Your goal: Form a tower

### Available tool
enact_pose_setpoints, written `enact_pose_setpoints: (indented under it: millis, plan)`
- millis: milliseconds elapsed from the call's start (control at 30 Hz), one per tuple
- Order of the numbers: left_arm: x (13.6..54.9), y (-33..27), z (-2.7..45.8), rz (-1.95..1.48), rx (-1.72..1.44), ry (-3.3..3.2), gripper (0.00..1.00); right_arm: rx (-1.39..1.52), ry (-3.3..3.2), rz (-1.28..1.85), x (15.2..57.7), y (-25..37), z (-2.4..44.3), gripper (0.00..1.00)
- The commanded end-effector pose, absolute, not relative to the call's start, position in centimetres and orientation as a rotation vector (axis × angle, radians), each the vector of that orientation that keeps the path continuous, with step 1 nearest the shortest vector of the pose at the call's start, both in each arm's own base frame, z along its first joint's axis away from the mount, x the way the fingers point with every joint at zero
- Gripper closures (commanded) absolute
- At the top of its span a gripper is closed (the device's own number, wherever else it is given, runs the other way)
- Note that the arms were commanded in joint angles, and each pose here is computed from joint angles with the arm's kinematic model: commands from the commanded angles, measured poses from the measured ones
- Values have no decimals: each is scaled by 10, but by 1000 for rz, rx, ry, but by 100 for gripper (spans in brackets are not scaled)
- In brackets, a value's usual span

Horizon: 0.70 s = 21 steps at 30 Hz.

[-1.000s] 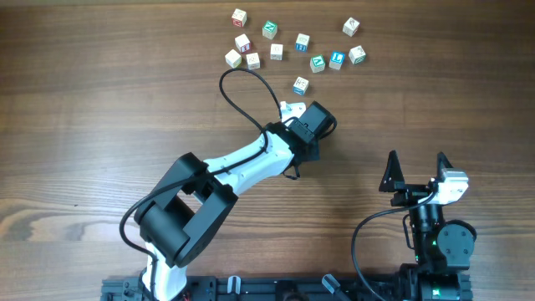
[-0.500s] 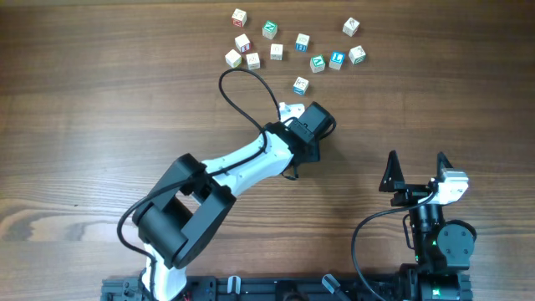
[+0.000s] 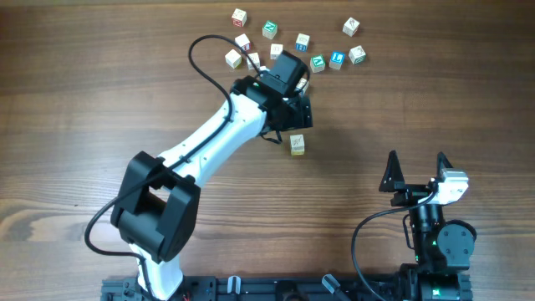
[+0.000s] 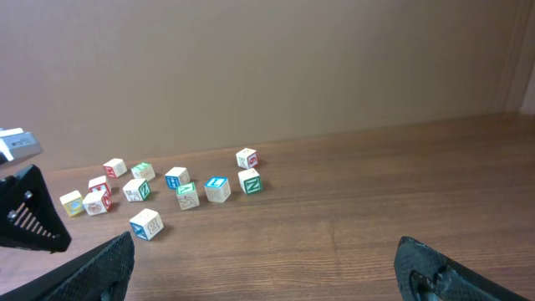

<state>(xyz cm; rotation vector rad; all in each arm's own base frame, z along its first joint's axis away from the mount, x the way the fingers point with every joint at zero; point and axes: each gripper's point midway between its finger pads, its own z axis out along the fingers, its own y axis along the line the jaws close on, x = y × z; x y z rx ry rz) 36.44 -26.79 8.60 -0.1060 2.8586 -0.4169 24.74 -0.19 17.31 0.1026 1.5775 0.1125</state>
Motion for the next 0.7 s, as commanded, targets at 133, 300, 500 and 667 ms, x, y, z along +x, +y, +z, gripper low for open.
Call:
enact_pose_setpoints:
  millis: [133,300,500,667]
  plan:
    - [347,-287,56,-444,-24,2965,5,96,1571,112,247,-1,174,0]
    - [338,-293,35,-320,32,2974,3,95,1571,112,247,-1,174,0]
    - [338,-289,2,-221,37,3004,15,96,1571,112,247,-1,174,0]
    - [341,-290,3,-221,37,2990,37,96,1571,112,247,-1,174,0]
